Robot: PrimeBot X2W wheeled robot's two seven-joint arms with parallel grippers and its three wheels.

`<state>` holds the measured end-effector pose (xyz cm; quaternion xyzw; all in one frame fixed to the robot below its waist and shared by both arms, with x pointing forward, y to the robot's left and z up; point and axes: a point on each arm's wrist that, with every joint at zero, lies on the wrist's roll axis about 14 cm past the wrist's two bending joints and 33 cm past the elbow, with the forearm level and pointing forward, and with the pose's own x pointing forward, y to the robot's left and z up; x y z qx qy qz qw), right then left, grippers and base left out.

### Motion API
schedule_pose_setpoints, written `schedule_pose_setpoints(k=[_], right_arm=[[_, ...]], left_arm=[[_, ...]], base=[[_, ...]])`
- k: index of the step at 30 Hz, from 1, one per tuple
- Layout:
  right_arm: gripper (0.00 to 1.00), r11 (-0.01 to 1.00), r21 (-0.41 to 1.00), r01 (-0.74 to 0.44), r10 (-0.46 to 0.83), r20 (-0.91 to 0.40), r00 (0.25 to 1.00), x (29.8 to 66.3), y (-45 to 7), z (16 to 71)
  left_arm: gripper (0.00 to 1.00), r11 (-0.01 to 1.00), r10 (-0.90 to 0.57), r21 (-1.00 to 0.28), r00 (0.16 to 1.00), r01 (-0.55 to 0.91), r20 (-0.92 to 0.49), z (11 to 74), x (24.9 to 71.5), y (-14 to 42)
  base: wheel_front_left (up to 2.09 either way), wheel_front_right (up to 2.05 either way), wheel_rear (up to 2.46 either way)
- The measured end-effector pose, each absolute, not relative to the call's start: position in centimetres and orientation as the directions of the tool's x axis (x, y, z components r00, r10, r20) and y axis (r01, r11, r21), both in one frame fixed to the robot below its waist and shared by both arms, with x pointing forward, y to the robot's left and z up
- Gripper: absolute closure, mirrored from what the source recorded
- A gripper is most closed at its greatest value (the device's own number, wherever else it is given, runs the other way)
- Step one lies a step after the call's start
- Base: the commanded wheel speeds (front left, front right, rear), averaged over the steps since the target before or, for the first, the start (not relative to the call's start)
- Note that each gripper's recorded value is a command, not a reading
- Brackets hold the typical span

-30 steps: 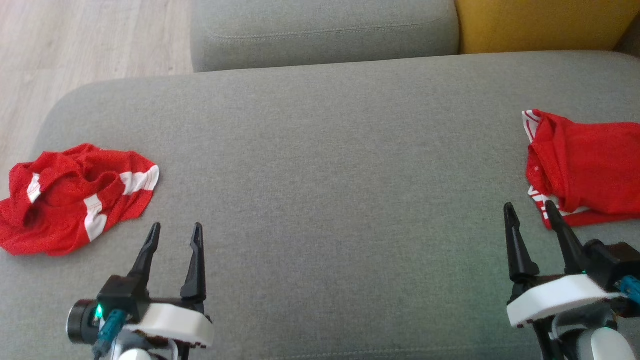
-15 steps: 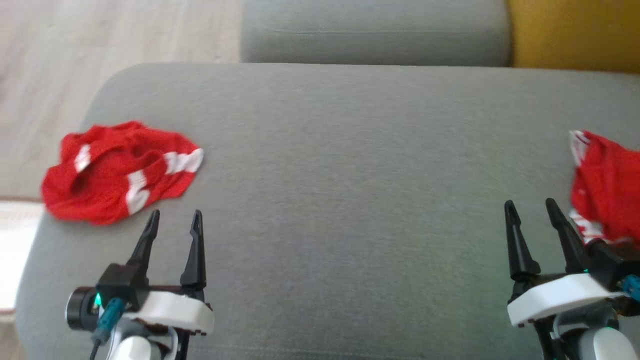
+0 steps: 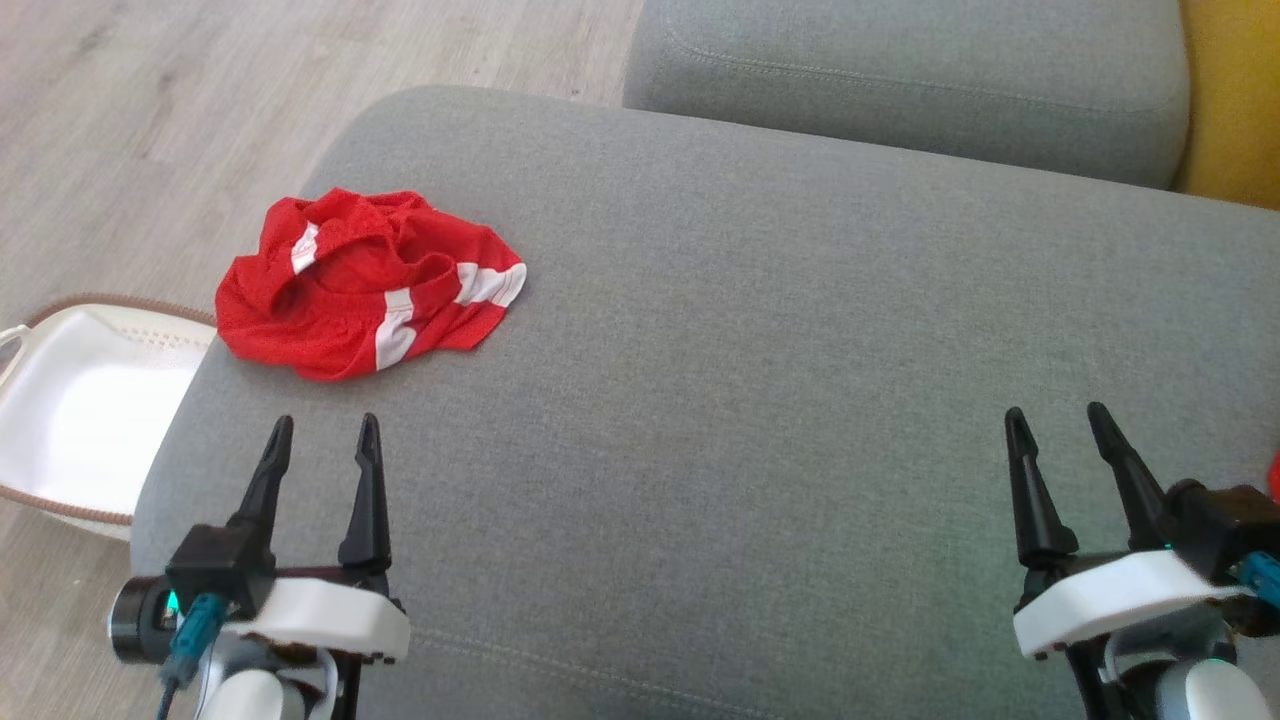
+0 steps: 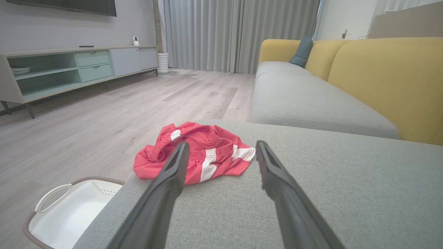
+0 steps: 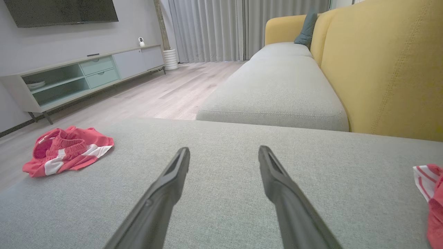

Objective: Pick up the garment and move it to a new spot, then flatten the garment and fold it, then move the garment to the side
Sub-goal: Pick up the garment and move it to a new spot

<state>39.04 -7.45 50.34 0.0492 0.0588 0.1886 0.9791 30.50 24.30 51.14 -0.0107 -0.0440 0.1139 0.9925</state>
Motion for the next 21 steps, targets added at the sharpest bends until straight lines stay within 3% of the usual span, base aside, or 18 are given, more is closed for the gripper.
schedule_pose_setpoints(k=[21], right_arm=[[0.00, 0.931, 0.120, -0.345, 0.358, -0.104, 0.928, 38.98, -8.09, 50.09]], left_arm=[[0.00, 0.979, 0.202, -0.039, 0.976, -0.200, 0.080, 51.01, 31.05, 23.62]], base=[[0.00, 0.00, 0.00]])
